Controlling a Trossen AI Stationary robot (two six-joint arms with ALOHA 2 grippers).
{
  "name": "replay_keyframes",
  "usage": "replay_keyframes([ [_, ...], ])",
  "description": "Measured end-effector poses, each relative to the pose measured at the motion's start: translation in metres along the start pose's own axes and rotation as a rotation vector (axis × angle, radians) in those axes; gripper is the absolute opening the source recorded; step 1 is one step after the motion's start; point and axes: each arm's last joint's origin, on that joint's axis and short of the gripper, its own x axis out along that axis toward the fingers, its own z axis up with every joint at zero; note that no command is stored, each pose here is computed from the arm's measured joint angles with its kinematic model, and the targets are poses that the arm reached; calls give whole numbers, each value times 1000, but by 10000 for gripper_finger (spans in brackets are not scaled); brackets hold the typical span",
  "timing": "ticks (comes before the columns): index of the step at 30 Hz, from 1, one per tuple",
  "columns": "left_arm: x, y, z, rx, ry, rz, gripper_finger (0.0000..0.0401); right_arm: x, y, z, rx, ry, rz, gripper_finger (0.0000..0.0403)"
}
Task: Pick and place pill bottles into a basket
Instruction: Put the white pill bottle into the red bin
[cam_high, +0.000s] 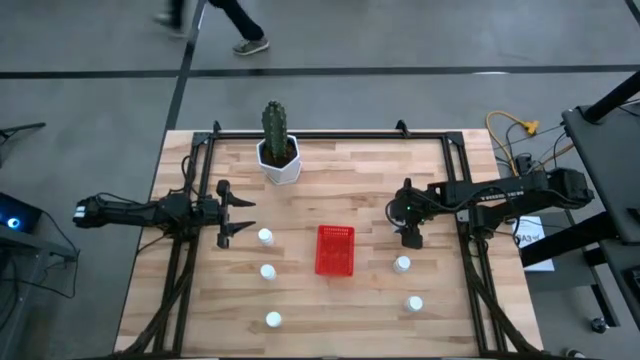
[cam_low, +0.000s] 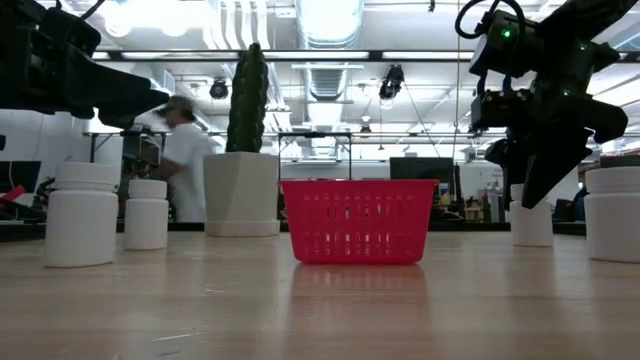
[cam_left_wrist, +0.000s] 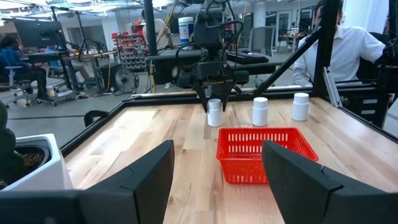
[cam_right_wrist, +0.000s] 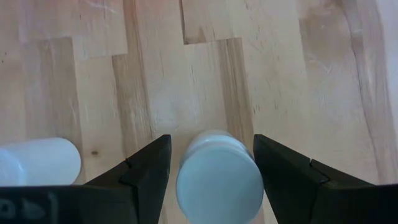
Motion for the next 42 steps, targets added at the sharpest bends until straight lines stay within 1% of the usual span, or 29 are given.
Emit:
replay_keyframes([
  [27, 0, 0, 0, 0, 1, 0, 226, 1, 0, -1, 31, 12, -11, 219],
  [37, 0, 0, 0, 0, 1, 0, 226, 24, -2, -3, 30, 140, -22, 219],
  [42, 0, 0, 0, 0, 1, 0, 226, 28, -2, -4, 28, 163, -23, 219],
])
